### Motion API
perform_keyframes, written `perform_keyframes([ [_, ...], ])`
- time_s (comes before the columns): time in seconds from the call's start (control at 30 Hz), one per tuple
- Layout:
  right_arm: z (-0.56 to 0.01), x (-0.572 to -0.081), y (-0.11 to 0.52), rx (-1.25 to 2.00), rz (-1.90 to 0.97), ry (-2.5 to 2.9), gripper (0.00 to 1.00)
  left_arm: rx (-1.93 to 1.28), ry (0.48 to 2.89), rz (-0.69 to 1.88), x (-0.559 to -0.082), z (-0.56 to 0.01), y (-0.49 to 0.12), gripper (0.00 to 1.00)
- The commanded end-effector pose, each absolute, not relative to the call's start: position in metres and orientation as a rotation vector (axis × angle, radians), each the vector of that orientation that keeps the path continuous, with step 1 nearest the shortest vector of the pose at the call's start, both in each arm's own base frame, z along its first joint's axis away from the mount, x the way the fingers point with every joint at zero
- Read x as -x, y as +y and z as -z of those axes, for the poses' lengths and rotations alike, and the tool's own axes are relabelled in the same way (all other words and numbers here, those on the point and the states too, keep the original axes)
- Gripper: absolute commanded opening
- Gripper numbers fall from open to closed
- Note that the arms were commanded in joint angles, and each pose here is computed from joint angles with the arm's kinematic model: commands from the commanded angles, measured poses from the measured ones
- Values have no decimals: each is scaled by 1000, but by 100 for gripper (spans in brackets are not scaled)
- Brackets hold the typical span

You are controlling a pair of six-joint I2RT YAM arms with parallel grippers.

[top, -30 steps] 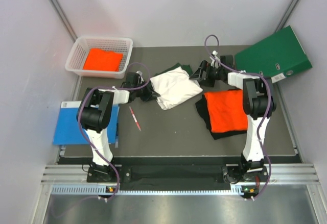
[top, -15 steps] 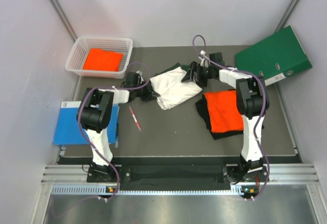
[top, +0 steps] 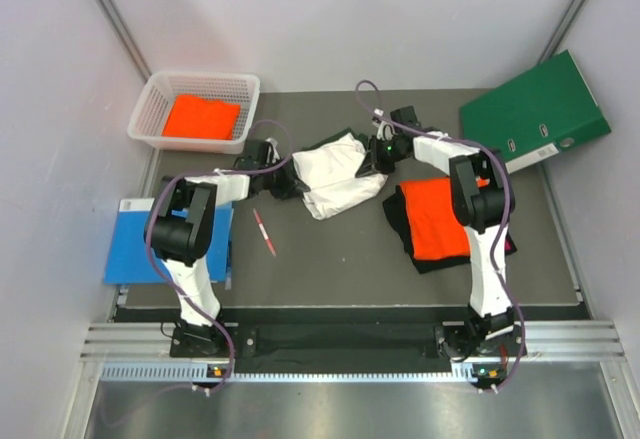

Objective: Fold and stack the t-shirts
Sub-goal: Neatly place the folded tshirt to the corner

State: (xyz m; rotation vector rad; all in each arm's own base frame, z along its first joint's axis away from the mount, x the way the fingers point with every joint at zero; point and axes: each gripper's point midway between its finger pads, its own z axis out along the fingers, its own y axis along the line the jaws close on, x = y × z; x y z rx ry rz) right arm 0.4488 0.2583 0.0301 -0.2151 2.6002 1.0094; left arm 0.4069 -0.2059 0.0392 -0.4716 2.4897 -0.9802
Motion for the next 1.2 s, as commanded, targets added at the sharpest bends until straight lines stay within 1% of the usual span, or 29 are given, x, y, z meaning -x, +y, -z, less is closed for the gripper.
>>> perform_keyframes([
  [0.0, -51, -424, 253, 347, -772, 2615, 0, 421, 2457, 844, -405, -74, -184, 60],
  [0.03, -59, -421, 253, 367, -747, 2603, 0, 415, 2432, 821, -406, -85, -180, 86],
  [0.07, -65, -419, 253, 397, -694, 2589, 0, 422, 2423, 773, -407, -86, -173, 99],
  [0.1, -85, -418, 254, 412, -678, 2545, 0, 412, 2429, 734, -406, -87, -168, 99],
  [0.17, -98, -411, 252, 438, -624, 2525, 0, 405, 2411, 698, -408, -96, -163, 99],
  [0.2, -116, -409, 251, 441, -619, 2490, 0, 401, 2410, 673, -409, -96, -159, 99],
  [0.27, -126, -401, 246, 440, -602, 2482, 0, 406, 2413, 669, -409, -97, -157, 99],
  [0.3, -143, -398, 243, 437, -597, 2447, 0, 404, 2417, 673, -409, -96, -158, 99],
  [0.37, -149, -390, 233, 415, -557, 2448, 0, 406, 2425, 677, -408, -93, -158, 99],
  [0.4, -163, -387, 228, 402, -542, 2416, 0, 411, 2433, 678, -406, -89, -158, 99],
  [0.47, -166, -380, 215, 370, -484, 2413, 0, 409, 2444, 694, -404, -84, -160, 99],
  [0.5, -177, -377, 210, 352, -468, 2385, 0, 411, 2448, 702, -403, -81, -161, 99],
  [0.53, -173, -374, 200, 315, -430, 2399, 0, 415, 2461, 704, -401, -76, -161, 99],
  [0.57, -182, -369, 193, 289, -422, 2384, 0, 418, 2463, 708, -400, -74, -162, 99],
  [0.73, -184, -347, 162, 170, -406, 2414, 0, 419, 2487, 698, -396, -66, -161, 99],
  [0.77, -195, -342, 157, 152, -407, 2384, 0, 414, 2489, 689, -396, -65, -160, 99],
  [0.83, -196, -333, 143, 102, -359, 2390, 0, 417, 2492, 680, -396, -64, -158, 99],
  [0.9, -210, -325, 131, 63, -337, 2356, 0, 414, 2493, 681, -396, -64, -159, 99],
  [1.0, -218, -314, 102, -36, -254, 2321, 0, 412, 2496, 694, -397, -63, -161, 99],
  [1.03, -212, -312, 85, -97, -201, 2324, 0, 412, 2498, 695, -397, -62, -161, 99],
  [1.17, -211, -300, 47, -238, -169, 2291, 0, 413, 2502, 709, -397, -60, -163, 99],
])
